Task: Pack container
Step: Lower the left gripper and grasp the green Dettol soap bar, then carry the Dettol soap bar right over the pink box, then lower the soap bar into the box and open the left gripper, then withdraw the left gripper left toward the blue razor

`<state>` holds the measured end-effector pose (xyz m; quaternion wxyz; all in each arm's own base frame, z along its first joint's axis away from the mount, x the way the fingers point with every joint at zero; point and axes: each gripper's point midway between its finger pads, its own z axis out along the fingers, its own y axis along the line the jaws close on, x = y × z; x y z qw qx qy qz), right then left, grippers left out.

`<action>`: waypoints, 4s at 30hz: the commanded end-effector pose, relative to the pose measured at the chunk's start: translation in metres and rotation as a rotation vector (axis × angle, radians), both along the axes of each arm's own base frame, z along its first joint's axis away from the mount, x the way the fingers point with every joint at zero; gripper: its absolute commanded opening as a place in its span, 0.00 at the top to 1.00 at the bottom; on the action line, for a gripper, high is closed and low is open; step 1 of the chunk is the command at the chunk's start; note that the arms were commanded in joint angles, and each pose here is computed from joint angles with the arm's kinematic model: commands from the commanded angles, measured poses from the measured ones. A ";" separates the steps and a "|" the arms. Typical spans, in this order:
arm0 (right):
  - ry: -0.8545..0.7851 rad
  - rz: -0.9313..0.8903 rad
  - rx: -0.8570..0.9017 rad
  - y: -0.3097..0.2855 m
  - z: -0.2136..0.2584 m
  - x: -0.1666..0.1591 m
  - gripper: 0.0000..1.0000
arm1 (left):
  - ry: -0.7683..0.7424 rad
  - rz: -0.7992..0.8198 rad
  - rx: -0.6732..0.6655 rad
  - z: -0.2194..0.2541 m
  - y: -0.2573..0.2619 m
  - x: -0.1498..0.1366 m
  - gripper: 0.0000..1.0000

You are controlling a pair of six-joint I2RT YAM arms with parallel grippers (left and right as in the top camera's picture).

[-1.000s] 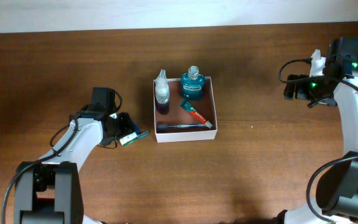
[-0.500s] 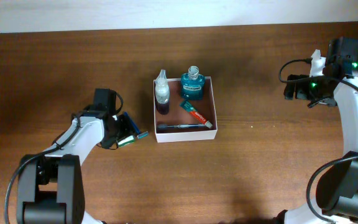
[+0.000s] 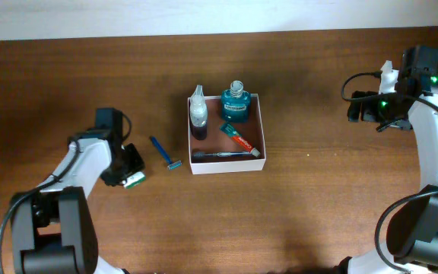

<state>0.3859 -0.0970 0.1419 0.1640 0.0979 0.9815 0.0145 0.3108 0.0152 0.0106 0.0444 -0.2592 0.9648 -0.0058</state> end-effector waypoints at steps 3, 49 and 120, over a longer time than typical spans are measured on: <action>-0.048 -0.010 -0.002 -0.001 0.017 0.002 0.01 | -0.095 -0.178 -0.040 0.047 -0.008 0.036 0.91; -0.048 -0.010 -0.002 -0.001 0.017 0.002 0.01 | -0.428 -0.677 -0.280 0.152 -0.247 0.044 0.91; -0.048 -0.010 -0.002 -0.001 0.017 0.002 0.01 | -0.212 -0.136 0.040 0.114 -0.082 0.052 0.46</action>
